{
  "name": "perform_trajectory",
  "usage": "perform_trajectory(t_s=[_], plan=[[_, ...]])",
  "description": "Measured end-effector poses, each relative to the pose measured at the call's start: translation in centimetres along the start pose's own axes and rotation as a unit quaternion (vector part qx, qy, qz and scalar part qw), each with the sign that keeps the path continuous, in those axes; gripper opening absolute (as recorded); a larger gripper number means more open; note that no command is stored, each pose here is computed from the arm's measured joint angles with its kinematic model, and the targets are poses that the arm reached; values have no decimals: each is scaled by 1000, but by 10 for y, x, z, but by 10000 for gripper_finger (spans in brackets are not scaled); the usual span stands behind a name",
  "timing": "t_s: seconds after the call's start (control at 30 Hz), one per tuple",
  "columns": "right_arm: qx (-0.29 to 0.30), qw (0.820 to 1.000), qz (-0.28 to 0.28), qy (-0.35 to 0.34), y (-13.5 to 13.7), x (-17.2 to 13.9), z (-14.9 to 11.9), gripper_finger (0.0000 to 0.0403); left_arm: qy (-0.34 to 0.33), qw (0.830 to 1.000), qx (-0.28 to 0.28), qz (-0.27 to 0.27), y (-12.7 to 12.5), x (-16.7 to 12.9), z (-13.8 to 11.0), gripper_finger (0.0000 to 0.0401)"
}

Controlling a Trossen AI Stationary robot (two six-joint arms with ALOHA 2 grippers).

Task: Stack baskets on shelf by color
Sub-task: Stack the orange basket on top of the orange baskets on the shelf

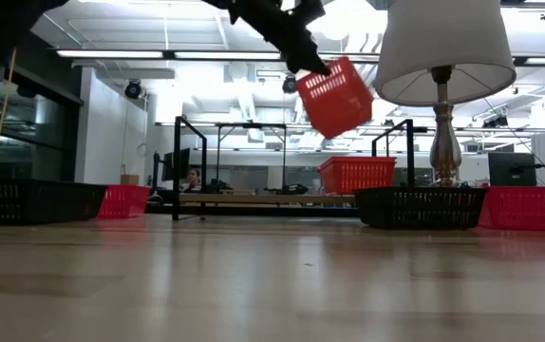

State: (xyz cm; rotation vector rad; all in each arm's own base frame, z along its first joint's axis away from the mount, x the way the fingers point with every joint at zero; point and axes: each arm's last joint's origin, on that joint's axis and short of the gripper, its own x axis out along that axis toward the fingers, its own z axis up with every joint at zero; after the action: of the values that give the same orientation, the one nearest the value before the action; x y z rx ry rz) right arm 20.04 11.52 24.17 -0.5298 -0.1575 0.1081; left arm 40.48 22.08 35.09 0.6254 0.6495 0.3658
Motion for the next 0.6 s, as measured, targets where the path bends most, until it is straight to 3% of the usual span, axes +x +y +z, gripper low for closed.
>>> perform_trajectory(t_s=[0.23,0.37,0.6], plan=[[-18,999,-35,19,-10,-7,5,0,26,999,-10,-21,-14,20,-9,1],[-28,999,-36,30,-14,-11,6,0,-2,999,-28,-14,-18,36,-10,1],[-31,998,-36,30,-16,-14,8,0,11,1000,-6,-10,-28,52,-16,1]])
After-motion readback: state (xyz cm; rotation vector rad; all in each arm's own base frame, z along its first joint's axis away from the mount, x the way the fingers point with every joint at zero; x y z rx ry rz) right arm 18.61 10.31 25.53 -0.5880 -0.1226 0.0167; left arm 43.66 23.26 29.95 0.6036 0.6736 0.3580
